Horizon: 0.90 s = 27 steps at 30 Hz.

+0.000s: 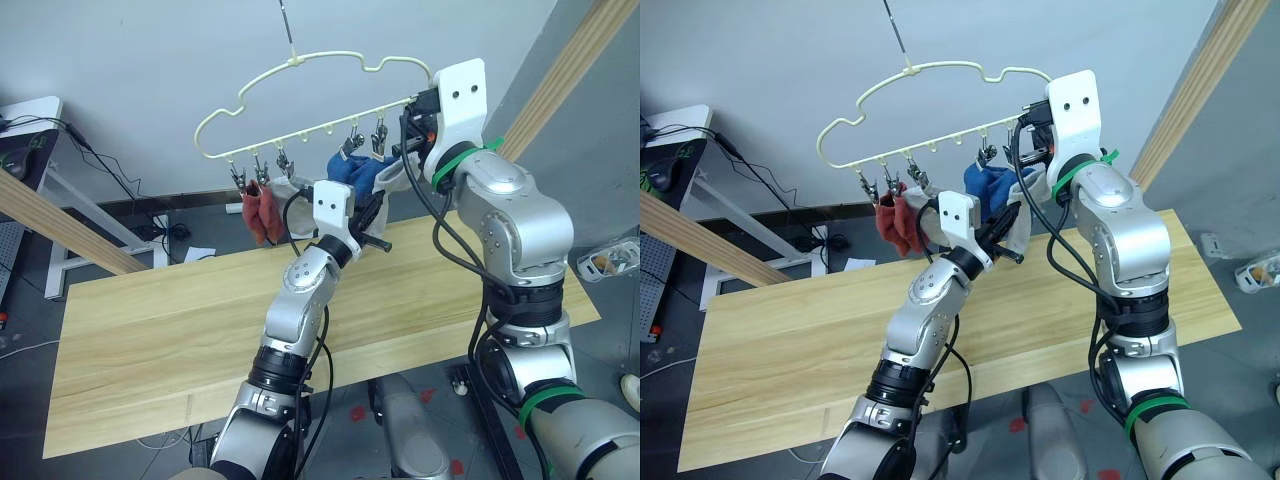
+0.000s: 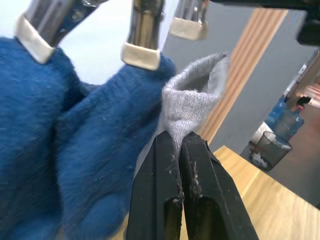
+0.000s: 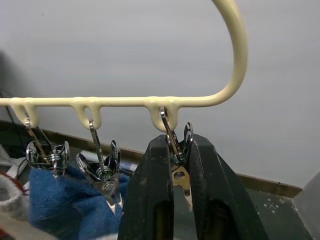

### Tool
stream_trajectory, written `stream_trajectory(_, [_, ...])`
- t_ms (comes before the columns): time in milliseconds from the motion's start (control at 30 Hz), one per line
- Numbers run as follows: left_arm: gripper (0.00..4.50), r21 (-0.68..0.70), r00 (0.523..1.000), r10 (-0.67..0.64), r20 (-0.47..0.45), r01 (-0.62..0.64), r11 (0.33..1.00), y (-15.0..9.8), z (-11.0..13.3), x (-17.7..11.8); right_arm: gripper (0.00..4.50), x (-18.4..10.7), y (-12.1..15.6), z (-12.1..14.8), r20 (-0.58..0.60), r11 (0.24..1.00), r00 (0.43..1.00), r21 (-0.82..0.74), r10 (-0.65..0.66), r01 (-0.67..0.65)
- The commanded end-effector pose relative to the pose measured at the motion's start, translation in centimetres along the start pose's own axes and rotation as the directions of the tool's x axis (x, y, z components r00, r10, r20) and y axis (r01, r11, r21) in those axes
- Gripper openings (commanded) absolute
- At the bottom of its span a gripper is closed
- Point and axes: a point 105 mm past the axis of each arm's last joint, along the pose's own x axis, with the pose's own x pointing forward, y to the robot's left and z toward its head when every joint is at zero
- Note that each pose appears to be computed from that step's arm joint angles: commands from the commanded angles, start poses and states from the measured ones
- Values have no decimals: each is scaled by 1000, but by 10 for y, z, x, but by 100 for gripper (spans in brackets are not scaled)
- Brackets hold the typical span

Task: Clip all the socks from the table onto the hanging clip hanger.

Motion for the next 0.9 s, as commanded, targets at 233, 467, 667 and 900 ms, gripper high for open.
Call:
stream_trajectory(233, [0, 4, 997, -41, 67, 41, 999, -10, 18, 6, 12, -12, -3, 24, 59, 999, 998, -3, 38, -38])
stream_trajectory(467, [0, 20, 998, 35, 50, -36, 999, -9, 21, 11, 12, -12, -1, 26, 56, 999, 997, 4, 45, -46])
stream_trajectory(667, [0, 17, 995, 84, 61, -85, 996, -11, 25, 15, 12, -12, 2, 25, 48, 999, 998, 1, 49, -50])
stream_trajectory(900, [0, 18, 995, 15, 104, -17, 1000, -26, 38, 21, 12, -13, 6, 21, 34, 998, 997, 0, 70, -70])
